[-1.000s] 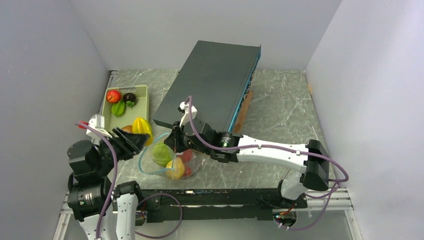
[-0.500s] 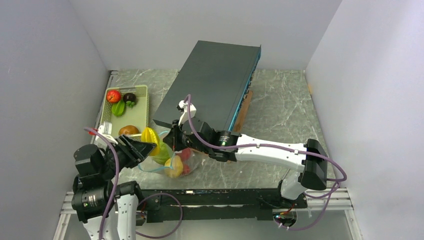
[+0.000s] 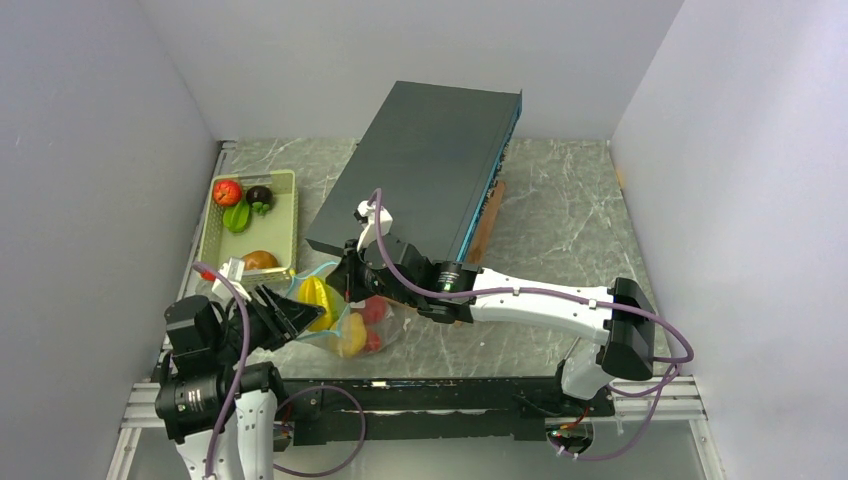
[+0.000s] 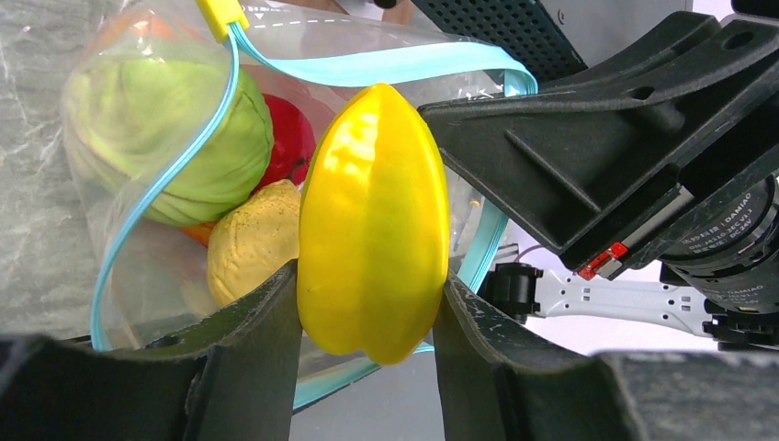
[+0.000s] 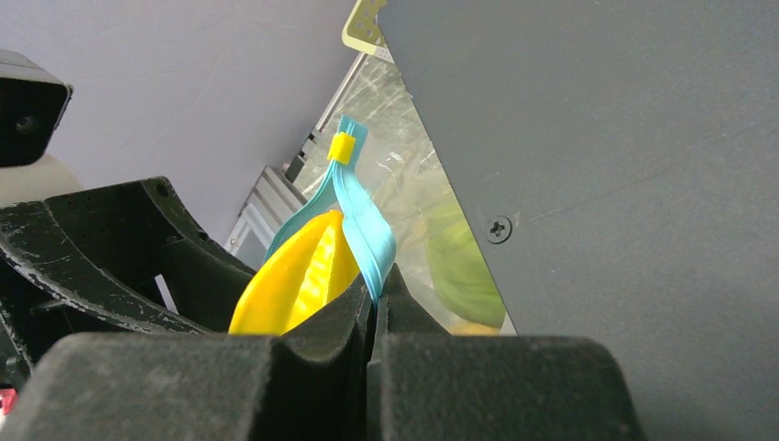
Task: Place the food in the zip-top bag and seal the zipper
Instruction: Place the fake fruit in the zipper food storage bag.
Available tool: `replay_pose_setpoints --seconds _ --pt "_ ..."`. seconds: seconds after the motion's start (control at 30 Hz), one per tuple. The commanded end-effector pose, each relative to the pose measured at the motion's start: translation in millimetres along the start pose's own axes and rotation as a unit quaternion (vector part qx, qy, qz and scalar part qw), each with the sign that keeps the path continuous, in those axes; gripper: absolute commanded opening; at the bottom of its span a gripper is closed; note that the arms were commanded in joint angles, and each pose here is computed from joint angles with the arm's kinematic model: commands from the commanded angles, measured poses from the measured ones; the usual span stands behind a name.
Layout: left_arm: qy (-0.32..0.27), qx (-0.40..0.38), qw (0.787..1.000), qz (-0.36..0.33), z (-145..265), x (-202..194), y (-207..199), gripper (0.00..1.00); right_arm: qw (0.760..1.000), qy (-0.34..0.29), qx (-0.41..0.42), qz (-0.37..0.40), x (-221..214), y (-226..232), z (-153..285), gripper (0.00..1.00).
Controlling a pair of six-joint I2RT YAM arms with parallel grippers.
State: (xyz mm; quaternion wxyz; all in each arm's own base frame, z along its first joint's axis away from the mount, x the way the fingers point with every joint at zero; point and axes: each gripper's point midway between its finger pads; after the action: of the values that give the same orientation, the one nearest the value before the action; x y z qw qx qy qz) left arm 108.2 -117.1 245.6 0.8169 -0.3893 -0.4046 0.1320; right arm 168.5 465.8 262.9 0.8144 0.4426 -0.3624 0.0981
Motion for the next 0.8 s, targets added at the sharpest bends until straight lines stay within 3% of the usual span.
replay_pose_setpoints --seconds 0.0,0.13,0.3,0.53,0.7,0.77 --pt "0.003 -0.027 1.000 -0.014 1.0 -1.4 -8.4 0.21 0.997 -0.038 -0.062 -0.009 25.9 -37.9 -11.7 0.00" --pt "0.010 -0.034 0.999 -0.006 -3.5 -0.9 -7.2 0.22 0.997 -0.042 -0.057 -0.009 28.0 -35.2 -9.2 0.00" --pt "0.006 -0.034 0.999 0.003 -9.6 6.0 -4.5 0.30 0.998 -0.039 -0.055 -0.012 26.5 -35.2 -9.6 0.00" --pt "0.003 -0.007 1.000 0.009 -13.3 9.3 6.4 0.62 0.997 -0.046 -0.054 -0.010 31.1 -32.9 -5.8 0.00" --pt "0.003 0.000 1.000 0.000 -11.3 10.6 6.1 0.78 0.997 -0.046 -0.054 -0.010 31.8 -33.4 -6.3 0.00" --pt "0.001 0.003 1.000 -0.004 -9.7 11.3 5.6 0.80 0.998 -0.044 -0.053 -0.009 30.6 -32.7 -6.4 0.00"
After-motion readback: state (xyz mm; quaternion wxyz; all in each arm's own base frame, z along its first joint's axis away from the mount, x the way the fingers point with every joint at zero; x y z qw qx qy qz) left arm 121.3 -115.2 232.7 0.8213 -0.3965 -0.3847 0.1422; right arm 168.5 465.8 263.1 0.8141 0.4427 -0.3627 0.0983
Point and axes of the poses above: each gripper's point midway between its finger pads, its own z axis back along the fingers, its own y axis along the line the jaws close on, x = y × z, and after that the axes turned 5 degrees about -z, right-handed
